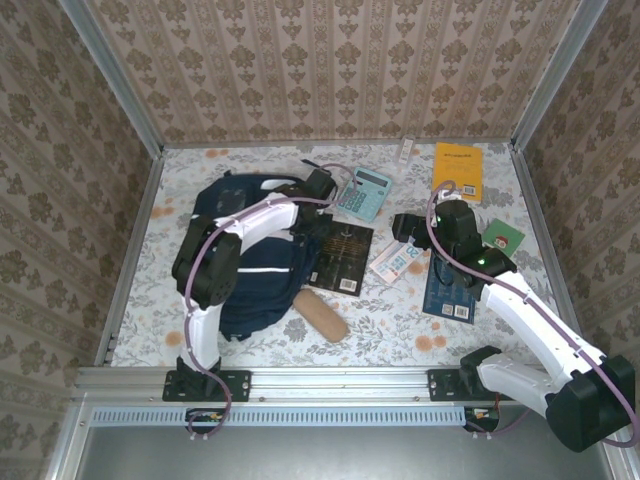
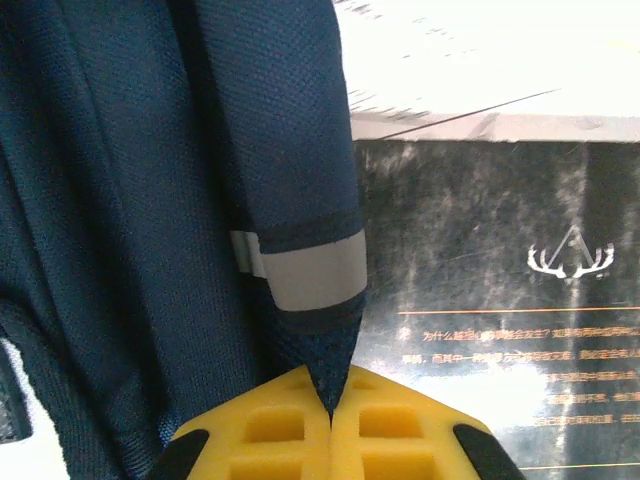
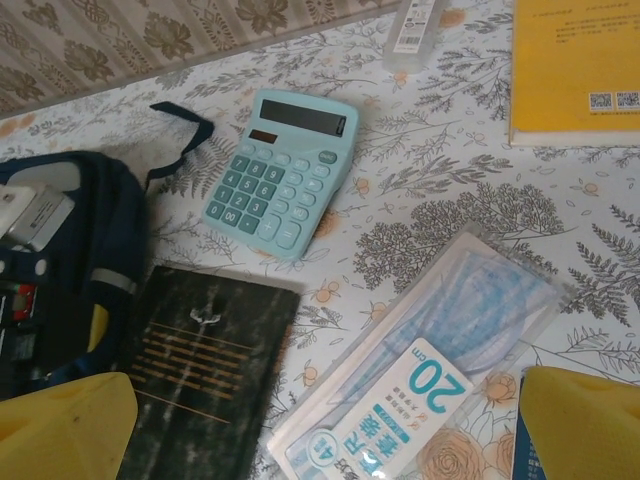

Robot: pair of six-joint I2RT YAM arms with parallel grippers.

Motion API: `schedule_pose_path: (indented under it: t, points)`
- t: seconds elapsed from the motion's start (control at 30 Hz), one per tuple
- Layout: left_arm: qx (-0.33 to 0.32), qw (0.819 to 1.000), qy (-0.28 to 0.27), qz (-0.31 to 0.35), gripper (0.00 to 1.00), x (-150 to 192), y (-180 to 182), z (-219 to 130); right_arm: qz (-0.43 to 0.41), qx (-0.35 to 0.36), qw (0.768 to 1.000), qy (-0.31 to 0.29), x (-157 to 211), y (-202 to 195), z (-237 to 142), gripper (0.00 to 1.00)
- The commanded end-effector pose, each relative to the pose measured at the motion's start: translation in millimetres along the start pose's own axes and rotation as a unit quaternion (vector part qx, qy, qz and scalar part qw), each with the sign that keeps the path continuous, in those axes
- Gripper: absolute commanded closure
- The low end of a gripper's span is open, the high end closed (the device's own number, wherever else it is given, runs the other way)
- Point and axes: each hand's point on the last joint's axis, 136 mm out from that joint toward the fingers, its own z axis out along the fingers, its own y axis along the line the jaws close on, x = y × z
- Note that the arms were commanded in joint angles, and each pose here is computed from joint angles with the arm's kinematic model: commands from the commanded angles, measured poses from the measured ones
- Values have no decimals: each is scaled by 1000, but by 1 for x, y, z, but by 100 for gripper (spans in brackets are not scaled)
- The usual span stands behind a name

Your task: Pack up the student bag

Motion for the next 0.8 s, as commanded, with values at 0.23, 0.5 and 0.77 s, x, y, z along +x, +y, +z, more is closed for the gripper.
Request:
schedule_pose_path:
  t: [0.23, 0.5, 0.77]
  points:
    - [56, 997, -38, -44, 80, -50, -39, -15, -17, -39, 998, 39, 12, 20, 9, 0]
    - [41, 992, -78, -91, 55, -46, 22, -65, -77, -91, 989, 88, 47, 64, 13, 0]
    - [10, 991, -58, -118, 51, 16, 69, -89, -77, -106, 983, 130, 72, 91, 33, 1]
